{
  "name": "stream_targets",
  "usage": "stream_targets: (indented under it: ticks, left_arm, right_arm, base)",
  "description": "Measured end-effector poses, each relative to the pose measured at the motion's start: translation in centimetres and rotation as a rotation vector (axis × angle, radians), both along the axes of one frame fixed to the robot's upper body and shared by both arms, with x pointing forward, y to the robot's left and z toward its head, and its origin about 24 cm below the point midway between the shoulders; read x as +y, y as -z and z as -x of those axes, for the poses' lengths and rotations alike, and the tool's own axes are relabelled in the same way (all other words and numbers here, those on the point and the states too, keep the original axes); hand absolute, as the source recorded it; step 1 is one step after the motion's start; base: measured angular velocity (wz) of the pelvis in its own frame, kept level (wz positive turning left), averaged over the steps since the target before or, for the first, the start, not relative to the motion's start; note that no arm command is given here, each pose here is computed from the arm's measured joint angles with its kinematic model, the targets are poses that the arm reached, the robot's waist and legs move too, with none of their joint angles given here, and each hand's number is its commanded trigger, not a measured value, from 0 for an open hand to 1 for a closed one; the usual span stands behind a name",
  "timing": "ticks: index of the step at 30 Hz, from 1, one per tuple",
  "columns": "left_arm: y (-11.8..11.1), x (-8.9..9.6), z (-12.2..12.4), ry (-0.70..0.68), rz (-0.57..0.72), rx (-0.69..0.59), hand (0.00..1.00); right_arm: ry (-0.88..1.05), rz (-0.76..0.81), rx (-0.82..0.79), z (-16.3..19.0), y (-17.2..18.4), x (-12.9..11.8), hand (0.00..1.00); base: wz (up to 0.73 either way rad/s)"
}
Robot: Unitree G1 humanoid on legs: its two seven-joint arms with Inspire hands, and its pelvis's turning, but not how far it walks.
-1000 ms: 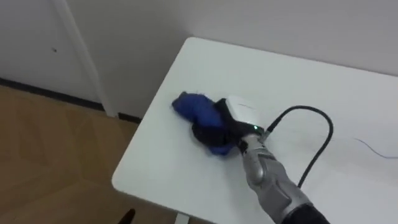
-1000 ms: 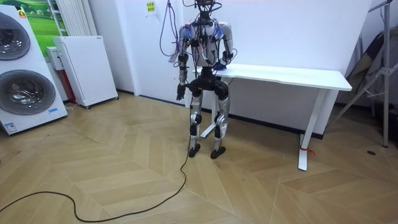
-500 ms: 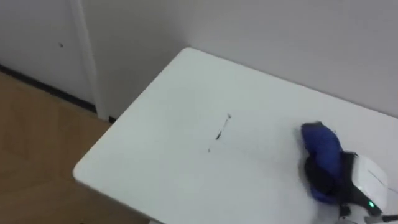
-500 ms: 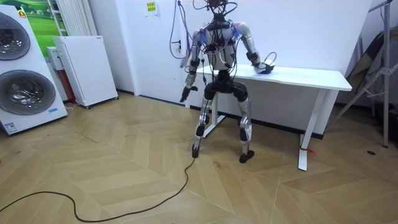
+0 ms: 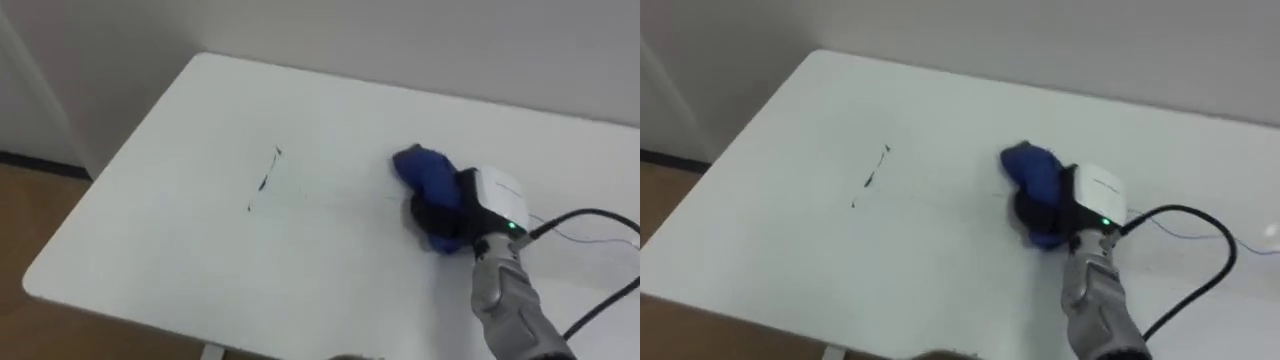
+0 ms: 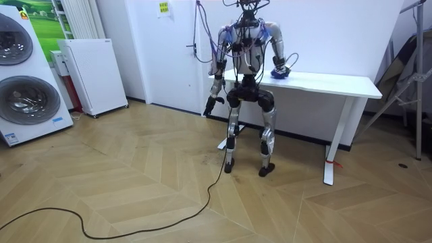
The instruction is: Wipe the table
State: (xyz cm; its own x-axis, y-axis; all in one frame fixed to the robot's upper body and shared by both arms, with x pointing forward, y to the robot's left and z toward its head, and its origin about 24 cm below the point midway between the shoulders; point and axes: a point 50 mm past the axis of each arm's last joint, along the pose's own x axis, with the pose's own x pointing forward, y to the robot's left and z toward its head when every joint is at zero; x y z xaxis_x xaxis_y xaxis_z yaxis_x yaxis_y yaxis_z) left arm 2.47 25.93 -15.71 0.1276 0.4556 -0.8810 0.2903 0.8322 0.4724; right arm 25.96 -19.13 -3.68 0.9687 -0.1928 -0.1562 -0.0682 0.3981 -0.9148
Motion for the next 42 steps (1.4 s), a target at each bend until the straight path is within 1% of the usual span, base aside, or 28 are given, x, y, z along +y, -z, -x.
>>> stream_targets:
  ticks: [3, 4, 5, 6, 7, 8, 10, 13, 15, 17, 20, 22, 23, 24, 25, 26, 27, 28, 29, 30, 31, 32, 34, 35, 36, 37, 40, 42]
  left_arm:
    - [-0.1, 0.4, 2.3, -0.033, -0.01, 0.039, 0.0]
    - [-0.3, 0.8, 2.4, -0.044, -0.024, 0.033, 0.0]
    - [-0.3, 1.1, 2.3, -0.049, -0.03, 0.025, 0.0]
    - [-0.7, 1.7, 1.9, -0.067, -0.048, -0.01, 0.0]
    - [-1.1, 2.4, 1.3, -0.084, -0.067, -0.054, 0.0]
    - [-1.2, 2.7, 1.0, -0.091, -0.075, -0.073, 0.0]
    - [-1.8, 3.4, -0.1, -0.101, -0.097, -0.134, 0.0]
    - [-2.0, 3.2, -1.4, -0.066, -0.114, -0.191, 0.0]
    - [-1.9, 2.7, -2.0, -0.034, -0.118, -0.214, 0.0]
    - [-1.7, 2.3, -2.0, -0.005, -0.112, -0.211, 0.0]
    - [-1.0, 1.6, -1.2, 0.042, -0.096, -0.163, 0.0]
    - [-0.9, 1.2, -0.9, 0.057, -0.083, -0.16, 0.0]
    - [-1.0, 1.1, -0.9, 0.061, -0.079, -0.164, 0.0]
    - [-1.0, 0.8, -0.9, 0.069, -0.061, -0.17, 0.0]
    - [-1.0, 0.5, -0.6, 0.08, -0.038, -0.164, 0.0]
    - [-1.0, 0.5, -0.4, 0.08, -0.028, -0.157, 0.0]
    - [-1.0, 0.5, 0.2, 0.077, -0.021, -0.147, 0.0]
    - [-1.1, 0.8, 1.7, 0.063, -0.024, -0.112, 0.0]
    - [-1.2, 1.0, 2.5, 0.045, -0.025, -0.092, 0.0]
    - [-1.3, 1.4, 4.0, 0.012, -0.03, -0.05, 0.0]
    - [-1.3, 1.5, 4.7, 0.0, -0.032, -0.034, 0.0]
    - [-1.5, 1.8, 5.4, -0.014, -0.039, -0.018, 0.0]
    - [-1.8, 2.6, 5.4, -0.004, -0.06, -0.01, 0.0]
    - [-1.9, 2.8, 5.4, -0.006, -0.062, -0.011, 0.0]
    - [-2.0, 3.2, 5.3, -0.005, -0.066, -0.012, 0.0]
    - [-2.2, 3.5, 4.8, 0.002, -0.073, -0.027, 0.0]
    - [-2.1, 3.4, 4.0, 0.025, -0.068, -0.056, 0.0]
    - [-1.9, 2.8, 3.2, 0.047, -0.053, -0.071, 0.0]
  right_arm:
    - [0.026, -0.014, -0.014, 2.3, 1.8, -0.8, 1.0]
    - [0.069, -0.013, -0.027, 3.7, 2.4, -2.1, 1.0]
    - [0.105, -0.016, -0.03, 4.6, 2.7, -2.9, 1.0]
    - [0.192, -0.014, -0.028, 6.6, 3.3, -4.8, 1.0]
    - [0.296, 0.012, -0.024, 9.0, 3.8, -6.8, 1.0]
    - [0.337, 0.03, -0.02, 10.0, 4.0, -7.6, 1.0]
    - [0.438, 0.112, 0.001, 12.5, 4.2, -10.4, 1.0]
    - [0.498, 0.135, 0.028, 13.4, 4.3, -11.8, 1.0]
    - [0.515, 0.123, 0.028, 12.5, 4.3, -11.4, 1.0]
    - [0.51, 0.115, 0.037, 11.5, 4.3, -10.4, 1.0]
    - [0.357, 0.081, 0.051, 7.5, 3.3, -7.5, 1.0]
    - [0.117, 0.045, 0.007, 3.3, 1.3, -2.7, 1.0]
    - [0.052, 0.034, -0.008, 2.3, 0.8, -1.2, 1.0]
    - [-0.055, 0.011, -0.029, 0.9, -0.1, 1.1, 1.0]
    - [-0.143, -0.004, -0.048, -0.2, -1.0, 2.6, 1.0]
    - [-0.168, -0.009, -0.055, -0.4, -1.2, 2.9, 1.0]
    - [-0.183, -0.014, -0.053, -0.5, -1.2, 3.1, 1.0]
    - [-0.165, -0.016, -0.037, 0.0, -0.6, 2.6, 1.0]
    - [-0.152, -0.024, -0.042, 0.4, -0.4, 2.3, 1.0]
    - [-0.132, -0.03, -0.052, 1.1, 0.2, 1.6, 1.0]
    - [-0.122, -0.027, -0.055, 1.5, 0.5, 1.2, 1.0]
    - [-0.078, -0.024, -0.059, 2.6, 1.2, 0.1, 1.0]
    - [0.04, -0.023, -0.058, 4.8, 2.5, -2.4, 1.0]
    - [0.067, -0.021, -0.05, 5.3, 2.8, -3.0, 1.0]
    - [0.13, -0.014, -0.037, 6.2, 3.3, -4.2, 1.0]
    - [0.179, -0.006, -0.026, 6.9, 3.6, -5.3, 1.0]
    - [0.219, 0.013, -0.01, 7.3, 3.8, -6.2, 1.0]
    - [0.207, 0.02, -0.012, 6.5, 3.6, -5.8, 1.0]
  base:
    - [0.07]
    - [0.46]
    - [0.57]
    - [0.54]
    - [0.43]
    - [0.2]
    - [0.04]
    - [-0.04]
    - [-0.22]
    - [-0.65]
    - [-0.9]
    - [-0.41]
    - [0.3]
    - [0.7]
    - [0.73]
    - [0.71]
    - [0.64]
    - [0.58]
    - [0.52]
    - [0.43]
    - [0.65]
    - [0.69]
    - [0.45]
    - [0.15]
    - [0.16]
    - [0.09]
    - [-0.17]
    - [-0.21]
